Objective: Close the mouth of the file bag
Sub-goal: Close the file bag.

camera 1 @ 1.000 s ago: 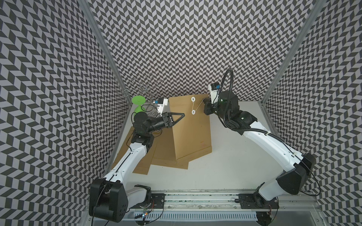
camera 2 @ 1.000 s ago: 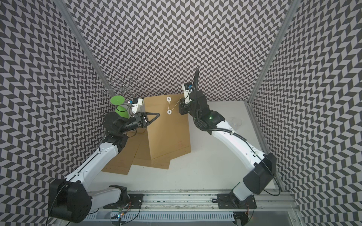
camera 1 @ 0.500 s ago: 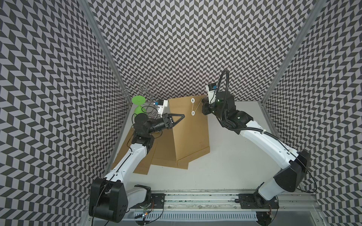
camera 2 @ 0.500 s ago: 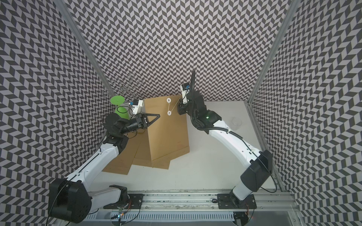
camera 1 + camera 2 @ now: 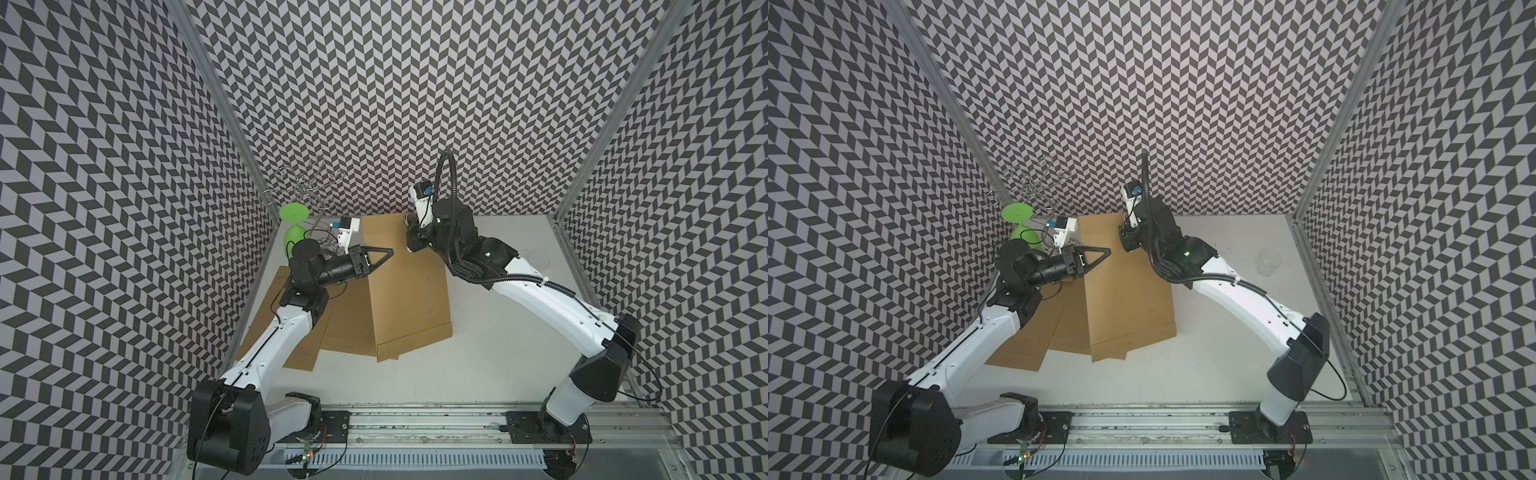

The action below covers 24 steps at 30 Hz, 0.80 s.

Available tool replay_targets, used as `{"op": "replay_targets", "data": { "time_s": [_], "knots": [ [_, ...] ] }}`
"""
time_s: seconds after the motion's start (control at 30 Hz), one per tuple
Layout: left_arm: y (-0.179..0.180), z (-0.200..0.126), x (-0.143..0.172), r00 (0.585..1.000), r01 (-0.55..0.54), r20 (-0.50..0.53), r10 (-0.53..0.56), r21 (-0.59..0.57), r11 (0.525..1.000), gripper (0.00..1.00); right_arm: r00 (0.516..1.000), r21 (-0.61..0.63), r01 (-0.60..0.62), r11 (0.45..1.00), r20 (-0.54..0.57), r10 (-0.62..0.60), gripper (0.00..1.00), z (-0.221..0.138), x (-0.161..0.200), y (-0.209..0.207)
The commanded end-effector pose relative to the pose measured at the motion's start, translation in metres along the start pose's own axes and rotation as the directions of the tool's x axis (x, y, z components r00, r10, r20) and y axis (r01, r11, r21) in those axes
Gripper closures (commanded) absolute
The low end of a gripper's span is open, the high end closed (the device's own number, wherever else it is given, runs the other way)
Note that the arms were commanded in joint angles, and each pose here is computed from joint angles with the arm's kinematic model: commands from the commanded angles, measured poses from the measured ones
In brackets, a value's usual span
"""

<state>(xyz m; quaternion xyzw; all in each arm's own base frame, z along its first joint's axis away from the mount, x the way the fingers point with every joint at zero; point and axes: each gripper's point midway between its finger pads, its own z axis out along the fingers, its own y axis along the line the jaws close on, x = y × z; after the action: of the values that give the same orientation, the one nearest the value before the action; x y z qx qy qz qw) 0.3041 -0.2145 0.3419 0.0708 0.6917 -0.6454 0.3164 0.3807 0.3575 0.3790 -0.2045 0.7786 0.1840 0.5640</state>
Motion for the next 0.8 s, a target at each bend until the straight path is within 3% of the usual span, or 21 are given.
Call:
{"op": "replay_targets", "data": {
  "time_s": [0.0,0.23,0.53,0.77],
  "knots": [
    [-0.011,0.001,-0.004,0.999,-0.05,0.015,0.05,0.025,0.998,1.0,1.0,-0.005,0.015,1.0,-0.001,-0.015,1.0,0.004,0.001,0.014],
    [-0.007,0.002,-0.004,0.999,-0.043,0.018,0.043,0.02,0.999,1.0,0.999,-0.065,0.008,0.998,-0.04,-0.011,1.0,0.009,0.016,0.036],
    [-0.005,0.002,-0.01,0.998,-0.052,0.036,0.051,0.013,0.999,1.0,0.997,-0.248,-0.069,0.966,-0.054,0.057,1.0,-0.011,0.009,0.065],
    [-0.008,-0.001,-0.016,0.996,-0.078,0.052,0.077,0.011,0.997,1.0,0.993,-0.321,-0.101,0.942,-0.088,0.077,1.0,-0.024,0.02,0.074]
  ]
}}
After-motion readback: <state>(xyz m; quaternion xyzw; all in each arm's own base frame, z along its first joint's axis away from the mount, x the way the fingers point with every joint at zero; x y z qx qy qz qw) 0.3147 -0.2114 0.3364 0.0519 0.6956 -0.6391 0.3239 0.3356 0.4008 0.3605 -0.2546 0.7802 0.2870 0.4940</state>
